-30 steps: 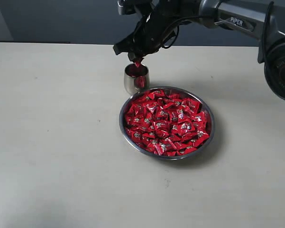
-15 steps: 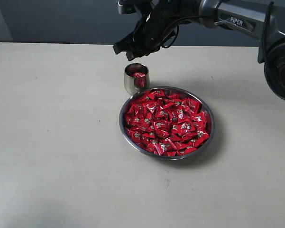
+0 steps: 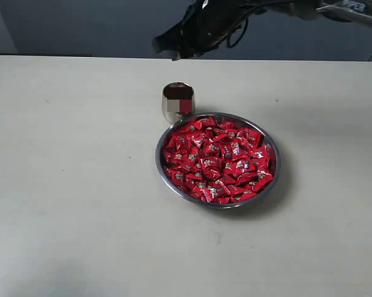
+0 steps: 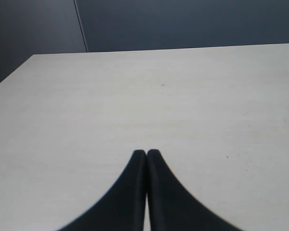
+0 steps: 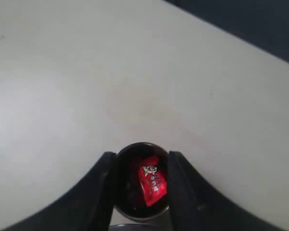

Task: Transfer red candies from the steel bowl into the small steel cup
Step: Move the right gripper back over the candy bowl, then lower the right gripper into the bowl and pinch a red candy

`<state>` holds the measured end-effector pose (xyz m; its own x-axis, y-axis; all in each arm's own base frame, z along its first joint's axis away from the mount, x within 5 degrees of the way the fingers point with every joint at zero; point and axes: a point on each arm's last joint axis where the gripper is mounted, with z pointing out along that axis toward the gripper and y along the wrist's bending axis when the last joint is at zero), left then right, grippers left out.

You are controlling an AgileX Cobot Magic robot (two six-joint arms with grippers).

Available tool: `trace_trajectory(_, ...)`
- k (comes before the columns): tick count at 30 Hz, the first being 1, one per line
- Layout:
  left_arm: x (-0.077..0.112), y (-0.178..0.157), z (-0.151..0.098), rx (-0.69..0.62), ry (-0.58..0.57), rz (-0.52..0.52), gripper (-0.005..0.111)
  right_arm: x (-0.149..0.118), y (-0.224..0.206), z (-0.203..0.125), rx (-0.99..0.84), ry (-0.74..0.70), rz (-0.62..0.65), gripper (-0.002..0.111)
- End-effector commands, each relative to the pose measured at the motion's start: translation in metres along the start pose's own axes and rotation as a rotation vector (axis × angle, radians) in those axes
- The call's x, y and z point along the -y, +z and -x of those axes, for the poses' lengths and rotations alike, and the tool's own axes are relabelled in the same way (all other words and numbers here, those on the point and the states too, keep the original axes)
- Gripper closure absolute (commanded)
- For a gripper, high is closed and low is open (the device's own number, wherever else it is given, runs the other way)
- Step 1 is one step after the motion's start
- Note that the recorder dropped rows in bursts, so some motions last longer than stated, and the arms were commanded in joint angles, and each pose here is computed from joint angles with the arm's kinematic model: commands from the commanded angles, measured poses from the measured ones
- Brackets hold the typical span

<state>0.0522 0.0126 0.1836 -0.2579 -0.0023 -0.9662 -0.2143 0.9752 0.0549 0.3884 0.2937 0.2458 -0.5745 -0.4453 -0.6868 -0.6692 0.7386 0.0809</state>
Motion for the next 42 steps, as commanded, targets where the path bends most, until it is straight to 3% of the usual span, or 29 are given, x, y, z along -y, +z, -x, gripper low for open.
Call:
trace_trajectory(1,0.000,0.000,-0.001,0.008,0.002,-0.004,0.106,0.002,-0.046,-0.015,0.200,-0.014,-0.081,0.073)
trace_trajectory(6,0.000,0.000,-0.001,0.008,0.002,-0.004,0.106,0.002,-0.088,-0.066,0.389,-0.019,-0.165,0.073)
trace_trajectory(9,0.000,0.000,-0.001,0.008,0.002,-0.004,0.106,0.002,-0.101,-0.102,0.408,0.025,-0.186,0.073)
trace_trajectory(13,0.000,0.000,-0.001,0.008,0.002,-0.004,0.106,0.002,-0.097,-0.138,0.307,0.088,-0.184,0.073)
trace_trajectory(18,0.000,0.000,-0.001,0.008,0.002,-0.004,0.106,-0.001,-0.083,-0.159,0.122,0.130,-0.144,0.073)
trace_trajectory(23,0.000,0.000,-0.001,0.008,0.002,-0.004,0.106,-0.004,-0.070,-0.167,-0.016,0.238,-0.095,0.073)
trace_trajectory(28,0.000,0.000,-0.001,0.008,0.002,-0.004,0.106,-0.006,-0.057,-0.159,-0.142,0.232,-0.043,0.073)
trace_trajectory(32,0.000,0.000,-0.001,0.008,0.002,-0.004,0.106,0.013,-0.052,-0.148,-0.275,0.272,-0.049,0.073)
trace_trajectory(35,0.000,0.000,-0.001,0.008,0.002,-0.004,0.106,0.034,-0.052,-0.142,-0.462,0.204,-0.122,0.073)
trace_trajectory(42,0.000,0.000,-0.001,0.008,0.002,-0.004,0.106,0.030,-0.033,-0.146,-0.540,0.269,-0.072,0.073)
